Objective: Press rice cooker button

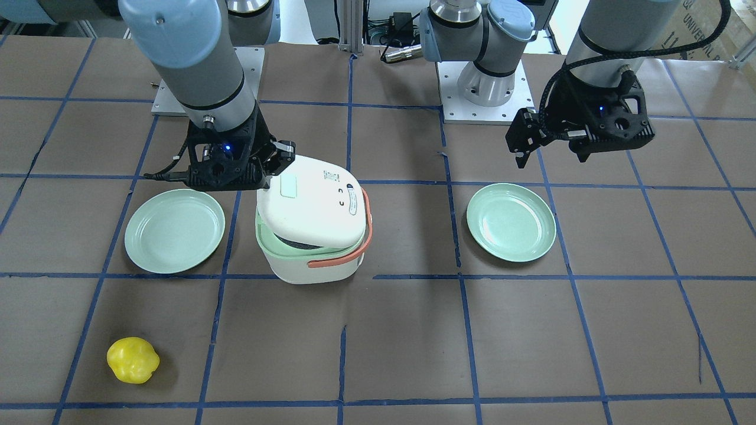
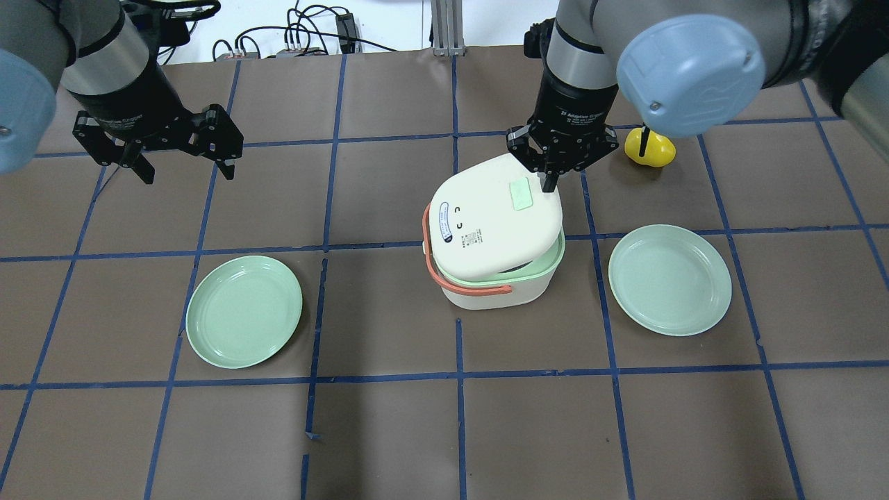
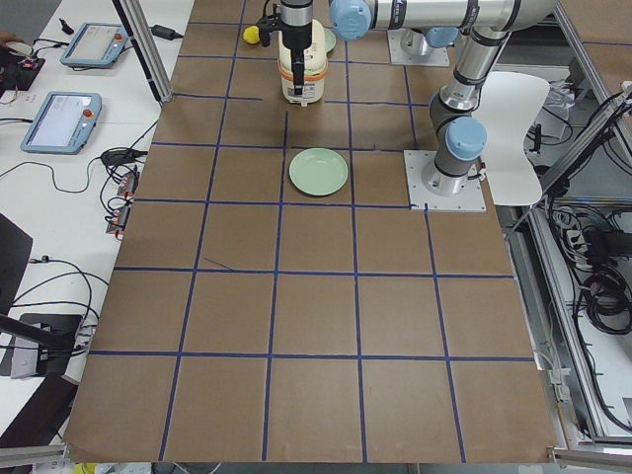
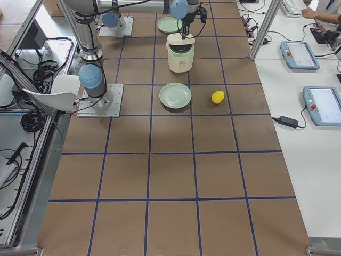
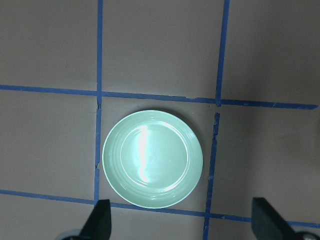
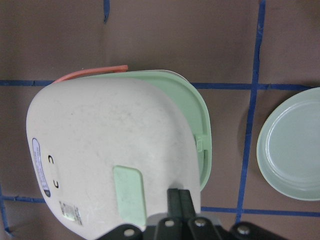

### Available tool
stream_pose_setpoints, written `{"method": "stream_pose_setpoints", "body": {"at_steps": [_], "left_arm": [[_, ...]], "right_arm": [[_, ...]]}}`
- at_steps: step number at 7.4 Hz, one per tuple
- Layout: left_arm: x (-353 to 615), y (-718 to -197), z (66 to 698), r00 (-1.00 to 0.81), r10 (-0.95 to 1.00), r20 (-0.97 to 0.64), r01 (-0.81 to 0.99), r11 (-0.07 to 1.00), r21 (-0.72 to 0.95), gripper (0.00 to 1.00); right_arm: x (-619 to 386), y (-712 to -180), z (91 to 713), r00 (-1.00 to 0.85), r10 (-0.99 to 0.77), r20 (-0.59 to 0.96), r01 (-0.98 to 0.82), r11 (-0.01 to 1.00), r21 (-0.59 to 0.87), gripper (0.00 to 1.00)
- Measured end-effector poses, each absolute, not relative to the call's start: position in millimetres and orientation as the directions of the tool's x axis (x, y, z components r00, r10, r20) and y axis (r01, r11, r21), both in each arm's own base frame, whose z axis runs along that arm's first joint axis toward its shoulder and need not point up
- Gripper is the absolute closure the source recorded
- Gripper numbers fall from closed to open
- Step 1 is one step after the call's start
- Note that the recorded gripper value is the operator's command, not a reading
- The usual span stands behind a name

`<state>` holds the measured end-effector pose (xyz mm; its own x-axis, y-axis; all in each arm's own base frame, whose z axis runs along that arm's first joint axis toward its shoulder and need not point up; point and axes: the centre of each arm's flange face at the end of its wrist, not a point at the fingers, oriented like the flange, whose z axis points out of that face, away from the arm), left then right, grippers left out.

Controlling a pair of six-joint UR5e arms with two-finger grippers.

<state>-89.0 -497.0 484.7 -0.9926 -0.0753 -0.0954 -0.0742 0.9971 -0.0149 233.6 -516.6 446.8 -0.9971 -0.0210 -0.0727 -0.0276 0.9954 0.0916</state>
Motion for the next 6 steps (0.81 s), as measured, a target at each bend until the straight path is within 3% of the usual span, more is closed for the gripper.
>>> {"method": "stream_pose_setpoints", "body": {"at_steps": [6], "left_arm": [[-89,-497,485,-0.993,-0.075,-0.095,-0.074,0.997,-0.015,0.0]], "right_arm": [[155,-542,475,-0.999,0.027,-0.018,0.025,0.996,0.08,0.0]]}}
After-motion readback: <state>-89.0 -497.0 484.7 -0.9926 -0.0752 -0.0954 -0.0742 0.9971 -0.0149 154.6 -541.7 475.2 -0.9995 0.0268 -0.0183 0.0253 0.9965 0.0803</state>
